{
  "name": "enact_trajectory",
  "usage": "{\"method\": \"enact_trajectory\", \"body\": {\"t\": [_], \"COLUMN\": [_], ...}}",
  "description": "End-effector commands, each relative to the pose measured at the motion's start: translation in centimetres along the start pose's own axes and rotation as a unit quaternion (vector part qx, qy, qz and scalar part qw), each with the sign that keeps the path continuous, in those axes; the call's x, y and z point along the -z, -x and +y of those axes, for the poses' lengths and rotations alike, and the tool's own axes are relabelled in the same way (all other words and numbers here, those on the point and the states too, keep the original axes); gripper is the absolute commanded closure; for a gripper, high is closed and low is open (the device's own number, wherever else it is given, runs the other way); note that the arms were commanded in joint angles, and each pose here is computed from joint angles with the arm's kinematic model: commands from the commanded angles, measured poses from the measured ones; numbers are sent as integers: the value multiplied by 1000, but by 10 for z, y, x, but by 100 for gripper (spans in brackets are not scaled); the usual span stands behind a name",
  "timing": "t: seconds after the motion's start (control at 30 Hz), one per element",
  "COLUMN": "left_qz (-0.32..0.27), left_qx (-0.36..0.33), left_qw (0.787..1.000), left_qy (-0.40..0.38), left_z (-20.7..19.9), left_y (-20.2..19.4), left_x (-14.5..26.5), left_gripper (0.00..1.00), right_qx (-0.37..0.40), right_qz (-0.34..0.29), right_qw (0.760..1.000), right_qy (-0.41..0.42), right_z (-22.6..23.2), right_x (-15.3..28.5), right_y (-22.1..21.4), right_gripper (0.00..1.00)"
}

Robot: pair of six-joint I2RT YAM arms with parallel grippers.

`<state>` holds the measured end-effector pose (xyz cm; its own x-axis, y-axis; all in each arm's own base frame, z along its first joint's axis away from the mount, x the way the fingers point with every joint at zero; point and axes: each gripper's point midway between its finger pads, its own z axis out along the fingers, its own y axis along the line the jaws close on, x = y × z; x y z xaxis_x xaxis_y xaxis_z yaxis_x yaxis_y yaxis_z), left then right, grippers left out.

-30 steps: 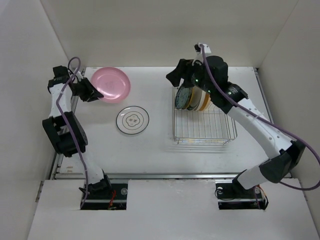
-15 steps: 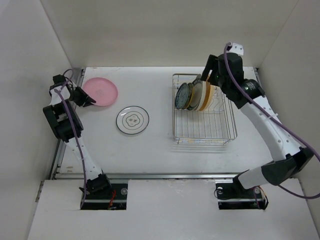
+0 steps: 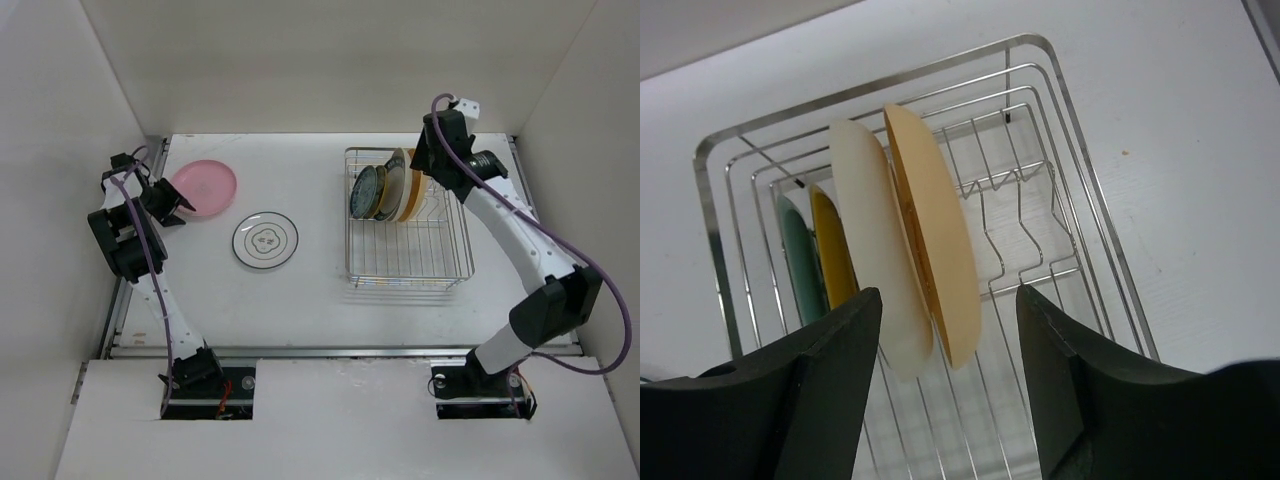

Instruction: Unload the plates from the dish rack

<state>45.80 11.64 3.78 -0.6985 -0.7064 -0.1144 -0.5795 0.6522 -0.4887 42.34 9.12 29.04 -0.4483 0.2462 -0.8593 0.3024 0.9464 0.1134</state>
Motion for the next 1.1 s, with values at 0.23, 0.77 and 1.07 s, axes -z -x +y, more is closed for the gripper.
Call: {"method": "enact_trajectory", "body": {"t": [0.23,0.77,1.07], "left_qz": [32,-61,-71], "left_qx": [-23,-231,-286], "left_qw": [999,971,955], "left_qy": [29,6,-25], "left_z": [1,-54,-78], "left_y": [-32,-74,-102], "left_x": [43,164,216], "left_gripper": [53,50,46], "right_qx": [8,7,-20], "right_qz": [11,64,-24], "right_qw": [999,997,997], "right_qy": [-41,-33,-64], "right_z": [-3,6,-24], "right_x": [-40,-94,-29], "right_y": [-17,-60,16], "right_gripper": [38,57,100]}}
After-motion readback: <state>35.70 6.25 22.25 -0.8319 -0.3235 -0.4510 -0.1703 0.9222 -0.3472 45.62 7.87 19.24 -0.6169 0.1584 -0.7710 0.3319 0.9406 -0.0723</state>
